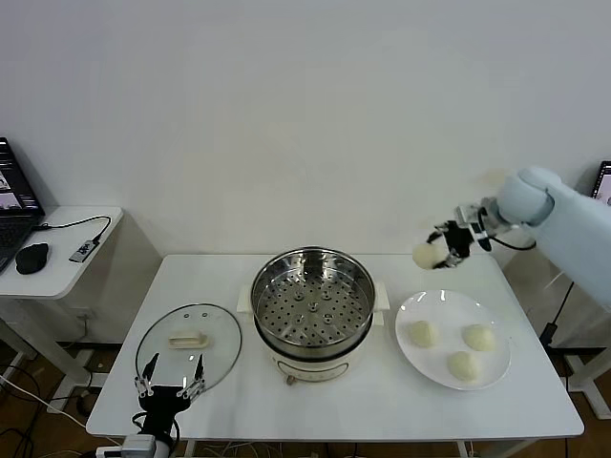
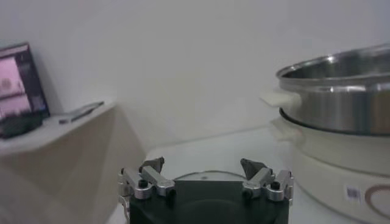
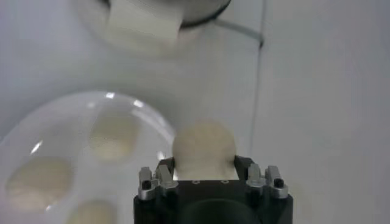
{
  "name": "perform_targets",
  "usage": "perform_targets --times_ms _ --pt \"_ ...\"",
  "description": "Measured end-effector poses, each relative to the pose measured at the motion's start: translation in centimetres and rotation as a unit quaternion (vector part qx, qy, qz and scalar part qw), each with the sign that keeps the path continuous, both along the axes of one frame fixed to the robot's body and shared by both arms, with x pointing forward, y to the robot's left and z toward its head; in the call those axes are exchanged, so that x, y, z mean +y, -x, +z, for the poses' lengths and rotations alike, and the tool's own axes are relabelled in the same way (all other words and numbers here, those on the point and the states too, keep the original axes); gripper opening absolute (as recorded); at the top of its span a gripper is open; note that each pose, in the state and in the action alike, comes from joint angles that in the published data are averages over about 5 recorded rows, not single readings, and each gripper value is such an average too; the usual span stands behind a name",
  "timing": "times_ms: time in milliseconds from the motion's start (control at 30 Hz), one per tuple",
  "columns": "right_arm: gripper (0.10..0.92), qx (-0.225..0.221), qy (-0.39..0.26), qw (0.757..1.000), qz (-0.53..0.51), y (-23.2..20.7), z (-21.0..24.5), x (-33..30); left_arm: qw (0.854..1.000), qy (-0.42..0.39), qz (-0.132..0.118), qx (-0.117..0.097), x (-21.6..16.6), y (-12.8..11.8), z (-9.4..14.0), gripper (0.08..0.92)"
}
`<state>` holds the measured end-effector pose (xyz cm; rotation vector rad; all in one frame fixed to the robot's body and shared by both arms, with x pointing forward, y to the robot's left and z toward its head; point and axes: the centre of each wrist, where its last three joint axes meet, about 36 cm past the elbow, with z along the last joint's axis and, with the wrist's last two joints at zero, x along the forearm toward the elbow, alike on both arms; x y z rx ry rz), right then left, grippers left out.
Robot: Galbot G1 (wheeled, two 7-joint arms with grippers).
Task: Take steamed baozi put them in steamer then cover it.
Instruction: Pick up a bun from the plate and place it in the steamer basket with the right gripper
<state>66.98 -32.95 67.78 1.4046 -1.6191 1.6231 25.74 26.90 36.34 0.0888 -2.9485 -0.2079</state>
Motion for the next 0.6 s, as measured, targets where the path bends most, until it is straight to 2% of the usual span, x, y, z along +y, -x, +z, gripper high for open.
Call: perform_targets --times_ms 233,600 --pt "0.619 -0.005 -0.003 0.997 0.074 -1.0 1.1 6.3 0.999 0.03 0.01 -0.01 0.5 0.0 -0.1 0.823" --pt "0.619 -0.008 0.044 0.977 0.21 -2.1 -1.7 16.4 0.999 0.049 0.017 -0.017 1.3 -0.2 -0.4 0.823"
